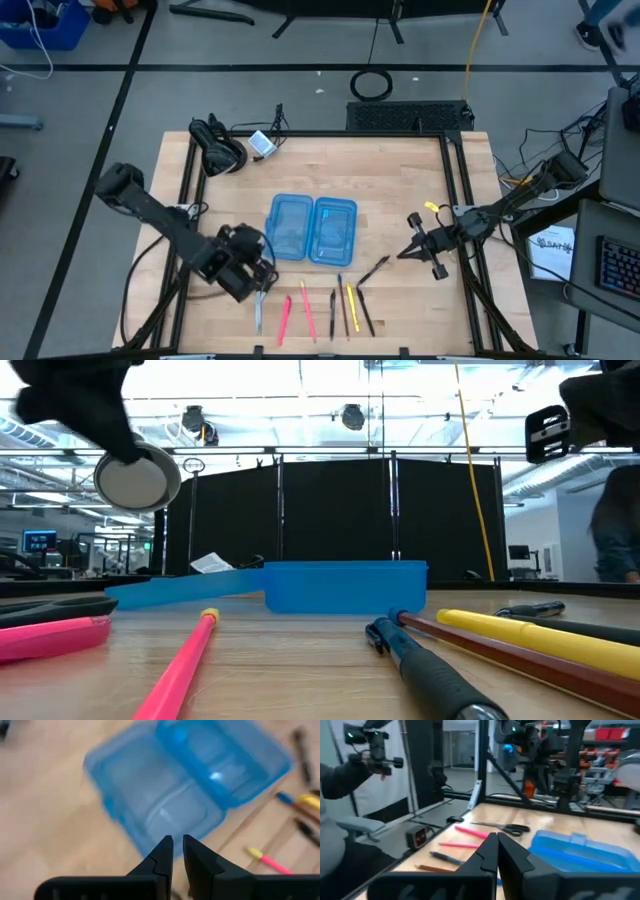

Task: Pick & place school supplies into a supply box
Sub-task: Put the black scissors into the blue supply box

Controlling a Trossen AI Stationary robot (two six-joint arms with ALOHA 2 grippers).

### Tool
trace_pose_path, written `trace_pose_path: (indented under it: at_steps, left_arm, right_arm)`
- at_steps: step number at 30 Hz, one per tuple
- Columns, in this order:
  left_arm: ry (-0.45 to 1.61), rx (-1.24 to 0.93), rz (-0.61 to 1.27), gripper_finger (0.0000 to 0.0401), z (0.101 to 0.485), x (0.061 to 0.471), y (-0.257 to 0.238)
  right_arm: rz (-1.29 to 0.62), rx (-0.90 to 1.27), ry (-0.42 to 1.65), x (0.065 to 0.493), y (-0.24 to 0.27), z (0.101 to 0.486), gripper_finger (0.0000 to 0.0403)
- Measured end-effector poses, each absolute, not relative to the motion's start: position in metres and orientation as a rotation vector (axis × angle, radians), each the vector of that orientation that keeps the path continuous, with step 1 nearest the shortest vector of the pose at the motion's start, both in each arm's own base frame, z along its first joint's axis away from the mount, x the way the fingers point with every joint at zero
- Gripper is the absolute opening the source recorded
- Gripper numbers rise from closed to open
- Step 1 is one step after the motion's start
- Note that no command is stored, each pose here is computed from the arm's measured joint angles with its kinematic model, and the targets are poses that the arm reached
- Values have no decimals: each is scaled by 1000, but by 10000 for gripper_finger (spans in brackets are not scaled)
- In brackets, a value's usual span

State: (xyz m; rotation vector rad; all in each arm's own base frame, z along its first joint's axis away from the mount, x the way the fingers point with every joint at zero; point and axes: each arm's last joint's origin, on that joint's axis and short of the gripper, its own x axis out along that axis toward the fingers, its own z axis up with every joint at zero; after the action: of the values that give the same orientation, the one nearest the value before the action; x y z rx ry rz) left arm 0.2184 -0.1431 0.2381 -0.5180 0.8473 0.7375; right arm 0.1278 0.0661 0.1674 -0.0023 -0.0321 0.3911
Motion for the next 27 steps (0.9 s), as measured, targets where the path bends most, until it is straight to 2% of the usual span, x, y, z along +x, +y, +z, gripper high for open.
trace_pose_path:
  at_steps: [7, 10, 13, 21, 24, 27]
  left_arm:
    - [922, -642, 918, 48, 195, 224, -161]
    - [991, -722, 970, 68, 180, 231, -164]
    - [1066, -810, 974, 116, 168, 241, -167]
    - [1111, -963, 918, 287, 164, 260, -160]
    - [1136, -1002, 916, 326, 167, 262, -157]
    - [1162, -1029, 926, 344, 166, 261, -158]
  right_arm:
    - [403, 40, -6, 128, 67, 166, 0]
    - [402, 38, 28, 128, 67, 162, 0]
    - [402, 30, 41, 128, 67, 161, 0]
    - [402, 27, 39, 128, 67, 161, 0]
    - [402, 20, 37, 128, 67, 161, 0]
    - [402, 20, 38, 128, 67, 161, 0]
